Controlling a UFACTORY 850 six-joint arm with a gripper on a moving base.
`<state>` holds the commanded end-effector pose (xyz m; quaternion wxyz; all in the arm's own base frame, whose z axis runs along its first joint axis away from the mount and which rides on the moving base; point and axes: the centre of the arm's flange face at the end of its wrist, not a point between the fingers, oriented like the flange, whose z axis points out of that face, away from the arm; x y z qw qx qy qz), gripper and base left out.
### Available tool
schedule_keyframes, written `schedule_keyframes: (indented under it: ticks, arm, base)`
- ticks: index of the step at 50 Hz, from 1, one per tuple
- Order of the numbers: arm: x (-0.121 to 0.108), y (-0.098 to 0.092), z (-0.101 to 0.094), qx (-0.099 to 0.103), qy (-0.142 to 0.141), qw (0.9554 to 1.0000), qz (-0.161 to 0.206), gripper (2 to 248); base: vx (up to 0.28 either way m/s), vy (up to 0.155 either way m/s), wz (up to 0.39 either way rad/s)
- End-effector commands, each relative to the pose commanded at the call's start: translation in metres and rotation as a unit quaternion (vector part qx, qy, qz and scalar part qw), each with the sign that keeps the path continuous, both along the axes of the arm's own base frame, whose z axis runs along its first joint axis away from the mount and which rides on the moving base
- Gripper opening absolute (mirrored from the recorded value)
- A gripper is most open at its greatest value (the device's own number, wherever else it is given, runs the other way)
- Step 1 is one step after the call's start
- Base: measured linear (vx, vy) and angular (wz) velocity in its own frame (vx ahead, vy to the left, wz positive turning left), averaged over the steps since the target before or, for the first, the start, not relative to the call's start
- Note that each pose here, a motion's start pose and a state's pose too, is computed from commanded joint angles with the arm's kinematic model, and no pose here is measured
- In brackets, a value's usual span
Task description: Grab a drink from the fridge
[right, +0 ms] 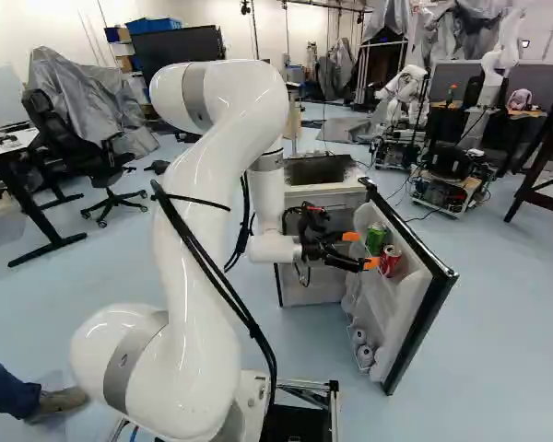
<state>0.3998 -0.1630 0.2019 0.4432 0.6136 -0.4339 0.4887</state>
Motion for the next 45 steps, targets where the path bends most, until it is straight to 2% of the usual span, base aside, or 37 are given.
schedule_keyframes:
  ticks: [8,12,23,37,45]
  arm:
    - [0.000,0.000,0.000,0.009,-0.039,0.9992,-0.005,247]
    - [0.000,0.000,0.000,0.011,-0.048,0.9988,-0.006,247]
    - [0.000,-0.002,0.000,0.012,-0.055,0.9984,-0.009,247]
    - [0.000,-0.020,-0.001,0.010,-0.061,0.9976,-0.030,247]
    - [0.001,-0.024,-0.001,0.009,-0.062,0.9974,-0.034,247]
  base:
    - [0.000,0.000,0.000]
    - [0.000,0.000,0.000]
    - [0.000,0.000,0.000]
    - [0.000,0.000,0.000]
    - [0.000,0.000,0.000]
